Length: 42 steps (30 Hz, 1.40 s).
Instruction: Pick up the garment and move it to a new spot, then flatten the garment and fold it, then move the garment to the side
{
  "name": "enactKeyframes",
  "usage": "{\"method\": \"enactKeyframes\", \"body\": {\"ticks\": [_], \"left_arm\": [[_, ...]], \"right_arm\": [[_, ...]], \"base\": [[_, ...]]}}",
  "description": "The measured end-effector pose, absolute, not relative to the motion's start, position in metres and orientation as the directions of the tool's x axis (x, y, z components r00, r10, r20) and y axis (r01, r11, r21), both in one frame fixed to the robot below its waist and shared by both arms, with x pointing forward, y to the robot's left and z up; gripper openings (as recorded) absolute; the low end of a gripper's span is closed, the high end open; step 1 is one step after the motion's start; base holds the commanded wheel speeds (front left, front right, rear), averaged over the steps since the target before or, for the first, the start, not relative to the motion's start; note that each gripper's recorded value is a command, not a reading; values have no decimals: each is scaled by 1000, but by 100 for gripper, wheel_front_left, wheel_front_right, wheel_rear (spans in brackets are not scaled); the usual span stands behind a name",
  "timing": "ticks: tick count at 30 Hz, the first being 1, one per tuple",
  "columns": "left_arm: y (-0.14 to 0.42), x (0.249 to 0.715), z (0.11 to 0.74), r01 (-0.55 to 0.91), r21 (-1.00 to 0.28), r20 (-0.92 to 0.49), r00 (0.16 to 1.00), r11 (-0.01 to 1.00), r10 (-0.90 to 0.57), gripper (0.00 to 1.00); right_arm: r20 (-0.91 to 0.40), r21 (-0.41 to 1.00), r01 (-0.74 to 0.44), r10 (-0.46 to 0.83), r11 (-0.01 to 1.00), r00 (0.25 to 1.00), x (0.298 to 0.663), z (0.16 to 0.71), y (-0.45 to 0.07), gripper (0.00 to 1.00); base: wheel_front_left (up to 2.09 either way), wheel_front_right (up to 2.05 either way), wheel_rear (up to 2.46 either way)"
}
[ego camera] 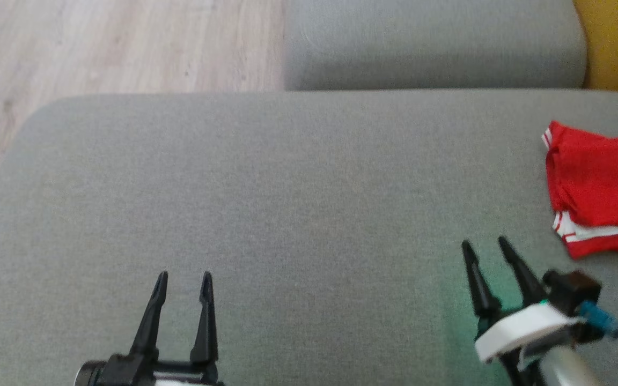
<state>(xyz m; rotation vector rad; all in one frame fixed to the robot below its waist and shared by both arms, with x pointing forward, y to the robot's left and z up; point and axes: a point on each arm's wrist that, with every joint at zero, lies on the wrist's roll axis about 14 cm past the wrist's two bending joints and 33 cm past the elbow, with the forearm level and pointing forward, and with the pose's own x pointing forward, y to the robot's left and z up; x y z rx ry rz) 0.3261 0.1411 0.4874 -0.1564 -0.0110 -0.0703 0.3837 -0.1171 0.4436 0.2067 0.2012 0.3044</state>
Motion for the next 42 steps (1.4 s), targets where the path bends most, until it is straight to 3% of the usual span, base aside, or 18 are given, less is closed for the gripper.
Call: {"method": "enactKeyframes", "body": {"ticks": [4, 8, 15, 26, 27, 32, 42], "left_arm": [[149, 309, 497, 43, -177, 50, 998, 983, -35, 100], [155, 300, 504, 30, -176, 74, 997, 984, -17, 100], [159, 295, 508, 22, -156, 90, 996, 987, -8, 100], [156, 295, 511, 45, -147, 101, 994, 988, -30, 100], [156, 295, 508, 43, -147, 90, 995, 988, -30, 0], [156, 286, 477, 26, -156, -8, 1000, 987, -27, 0], [158, 287, 469, -2, -272, -51, 999, 962, -12, 0]], "right_arm": [[-126, 163, -314, 335, 935, 934, 364, 445, -105, 100], [45, 33, -335, 333, 942, 942, 357, 498, -102, 100], [3, 39, -291, 291, 956, 957, 329, 482, -112, 100], [17, 41, -263, 263, 964, 965, 328, 486, -117, 100], [6, 43, -262, 262, 964, 965, 327, 483, -118, 0], [-98, 65, -249, 255, 966, 962, 313, 451, -121, 0], [-117, 187, -192, 216, 963, 969, 312, 446, -128, 0]], "base": [[0, 0, 0], [0, 0, 0], [0, 0, 0], [0, 0, 0], [0, 0, 0], [0, 0, 0], [0, 0, 0]]}}
